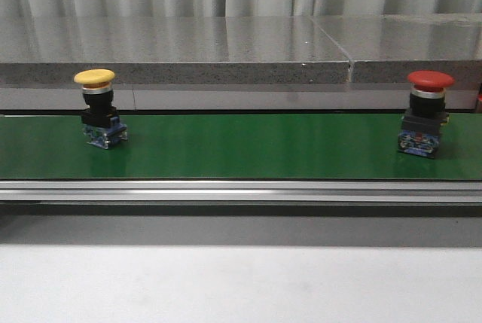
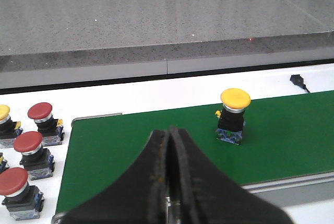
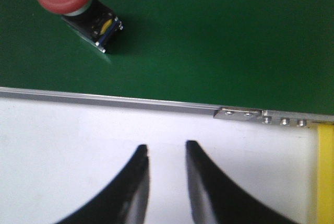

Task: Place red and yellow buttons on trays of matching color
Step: 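Lower the right gripper onto the red button on the belt, grasp, then carry the red button into the red tray and open the right gripper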

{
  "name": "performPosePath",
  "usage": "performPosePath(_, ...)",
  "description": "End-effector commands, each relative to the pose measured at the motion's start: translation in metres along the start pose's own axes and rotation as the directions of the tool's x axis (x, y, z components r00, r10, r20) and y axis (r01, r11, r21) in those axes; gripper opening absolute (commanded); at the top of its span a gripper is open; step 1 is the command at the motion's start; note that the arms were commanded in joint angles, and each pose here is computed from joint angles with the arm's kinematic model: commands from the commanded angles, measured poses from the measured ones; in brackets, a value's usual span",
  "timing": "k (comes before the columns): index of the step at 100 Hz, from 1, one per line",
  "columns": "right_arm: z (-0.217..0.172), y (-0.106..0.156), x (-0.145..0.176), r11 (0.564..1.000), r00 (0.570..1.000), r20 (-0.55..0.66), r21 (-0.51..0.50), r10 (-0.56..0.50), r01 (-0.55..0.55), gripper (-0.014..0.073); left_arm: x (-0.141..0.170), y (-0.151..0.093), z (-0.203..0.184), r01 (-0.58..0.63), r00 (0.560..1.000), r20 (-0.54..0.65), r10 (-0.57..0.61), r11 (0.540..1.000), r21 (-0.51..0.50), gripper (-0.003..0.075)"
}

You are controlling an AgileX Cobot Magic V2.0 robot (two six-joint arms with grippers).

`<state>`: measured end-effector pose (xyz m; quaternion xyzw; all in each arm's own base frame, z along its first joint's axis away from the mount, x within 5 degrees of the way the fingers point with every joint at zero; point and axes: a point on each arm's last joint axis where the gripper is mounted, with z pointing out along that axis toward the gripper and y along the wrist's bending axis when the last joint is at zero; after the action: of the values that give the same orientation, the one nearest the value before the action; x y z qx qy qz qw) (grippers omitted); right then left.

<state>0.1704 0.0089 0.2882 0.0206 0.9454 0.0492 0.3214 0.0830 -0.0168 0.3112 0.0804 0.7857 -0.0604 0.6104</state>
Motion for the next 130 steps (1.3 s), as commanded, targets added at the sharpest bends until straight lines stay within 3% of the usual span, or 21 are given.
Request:
performPosePath(1,-0.007,0.002,-0.013,1.0,0.996,0.085,-0.01,0.002,-0.001,0.0505,-0.015,-0.001,-0.002,0.016,0.995,0.096,-0.018,1.0,0.016,-0.0019)
performPosePath(8,-0.007,0.002,-0.013,1.0,0.996,0.087,-0.01,0.002,-0.001,0.0648,-0.015,-0.001,-0.002,0.016,0.995,0.096,-0.018,1.0,0.016,-0.0019)
performPosePath(11,-0.007,0.002,-0.014,1.0,0.996,0.092,-0.009,0.001,0.0,0.0669,-0.015,-0.001,-0.002,0.016,0.995,0.096,-0.018,1.0,0.016,-0.0019)
performPosePath(22,-0.007,0.002,-0.016,1.0,0.994,0.108,-0.007,-0.016,0.017,0.0631,-0.015,-0.001,-0.002,0.016,0.995,0.096,-0.018,1.0,0.016,-0.0019)
performPosePath(49,0.008,0.003,-0.044,0.998,0.994,0.086,-0.001,-0.065,0.066,0.0632,-0.015,-0.001,-0.002,0.016,0.995,0.096,-0.018,1.0,0.016,-0.0019)
performPosePath(100,0.069,0.002,-0.09,0.996,0.996,0.005,0.006,-0.092,0.092,0.0627,-0.015,-0.001,-0.002,0.016,0.995,0.096,-0.018,1.0,0.016,-0.0019)
performPosePath(110,0.076,0.001,-0.088,0.995,0.995,-0.021,0.009,-0.095,0.095,0.0529,-0.015,-0.001,-0.002,0.016,0.995,0.096,-0.018,1.0,0.016,-0.0019)
performPosePath(122,0.078,0.001,-0.088,0.995,0.995,-0.028,0.012,-0.099,0.099,0.0266,-0.015,-0.001,-0.002,0.016,0.995,0.096,-0.018,1.0,0.016,-0.0019)
performPosePath(130,0.078,0.001,-0.089,0.995,0.995,-0.022,0.013,-0.099,0.099,0.0153,-0.015,-0.001,-0.002,0.016,0.995,0.096,-0.018,1.0,0.016,-0.0019)
